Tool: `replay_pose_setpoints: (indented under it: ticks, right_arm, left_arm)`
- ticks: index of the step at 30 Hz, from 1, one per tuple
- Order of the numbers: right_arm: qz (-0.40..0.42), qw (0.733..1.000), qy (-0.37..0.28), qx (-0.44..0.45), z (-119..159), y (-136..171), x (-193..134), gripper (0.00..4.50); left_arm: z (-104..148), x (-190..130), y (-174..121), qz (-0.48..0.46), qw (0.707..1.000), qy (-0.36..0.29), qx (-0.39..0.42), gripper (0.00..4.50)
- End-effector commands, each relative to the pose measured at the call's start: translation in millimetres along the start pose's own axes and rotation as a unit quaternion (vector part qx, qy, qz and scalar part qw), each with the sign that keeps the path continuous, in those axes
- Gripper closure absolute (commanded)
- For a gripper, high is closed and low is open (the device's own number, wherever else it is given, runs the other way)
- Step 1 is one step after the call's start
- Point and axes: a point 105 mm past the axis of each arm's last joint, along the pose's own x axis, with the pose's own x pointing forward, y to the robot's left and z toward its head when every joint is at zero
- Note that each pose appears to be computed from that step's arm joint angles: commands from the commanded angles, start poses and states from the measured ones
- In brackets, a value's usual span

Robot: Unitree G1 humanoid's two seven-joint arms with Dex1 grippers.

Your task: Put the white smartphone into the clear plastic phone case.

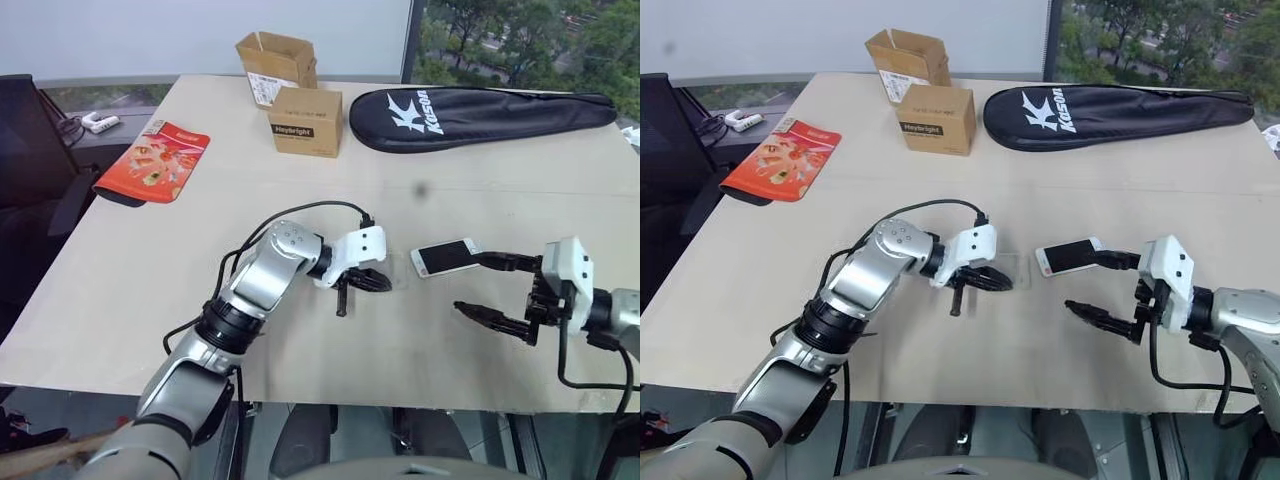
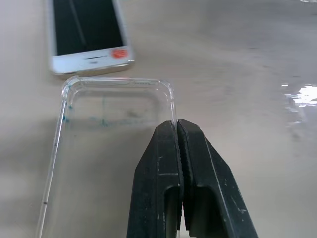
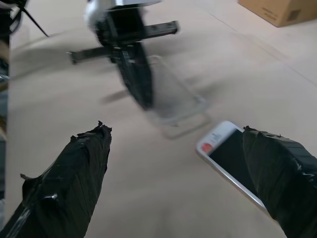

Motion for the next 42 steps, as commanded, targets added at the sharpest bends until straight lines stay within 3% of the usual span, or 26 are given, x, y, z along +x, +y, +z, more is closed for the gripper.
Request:
replay_pose_setpoints:
  ticks: [1, 3, 9, 10, 15, 25, 34, 42]
  right_arm:
    - [-0.001, 1.000, -0.010, -0.024, 10, -1, -4, 0.00]
    - [-0.001, 1.000, -0.011, -0.024, 10, -2, -4, 0.00]
    - [0.004, 1.000, -0.006, -0.006, 7, -10, -2, 0.00]
    - [-0.004, 1.000, 0.000, -0.006, 4, -15, -2, 0.00]
    - [0.014, 0.998, 0.058, -0.022, -13, -40, -5, 0.00]
    - [0.052, 0.997, 0.057, 0.004, -24, -103, 24, 0.00]
    - [0.090, 0.991, 0.093, 0.045, -46, -118, 50, 0.00]
    - [0.148, 0.976, 0.145, 0.068, -60, -108, 41, 0.00]
  left_arm:
    - [14, -1, -1, 0.012, 1.000, -0.024, 0.010, 3.89]
    - [14, -2, -1, 0.012, 1.000, -0.023, 0.009, 3.18]
    - [19, -11, 5, 0.033, 0.999, -0.039, -0.006, 0.20]
    - [21, -14, 5, 0.034, 0.998, -0.047, -0.007, 0.09]
    - [30, -44, 15, 0.077, 0.992, -0.093, -0.027, 0.09]
    - [15, -104, -1, 0.154, 0.980, -0.118, -0.032, 0.09]
    - [8, -122, -24, 0.181, 0.976, -0.110, -0.051, 0.09]
    - [1, -125, -30, 0.189, 0.977, -0.084, -0.053, 0.09]
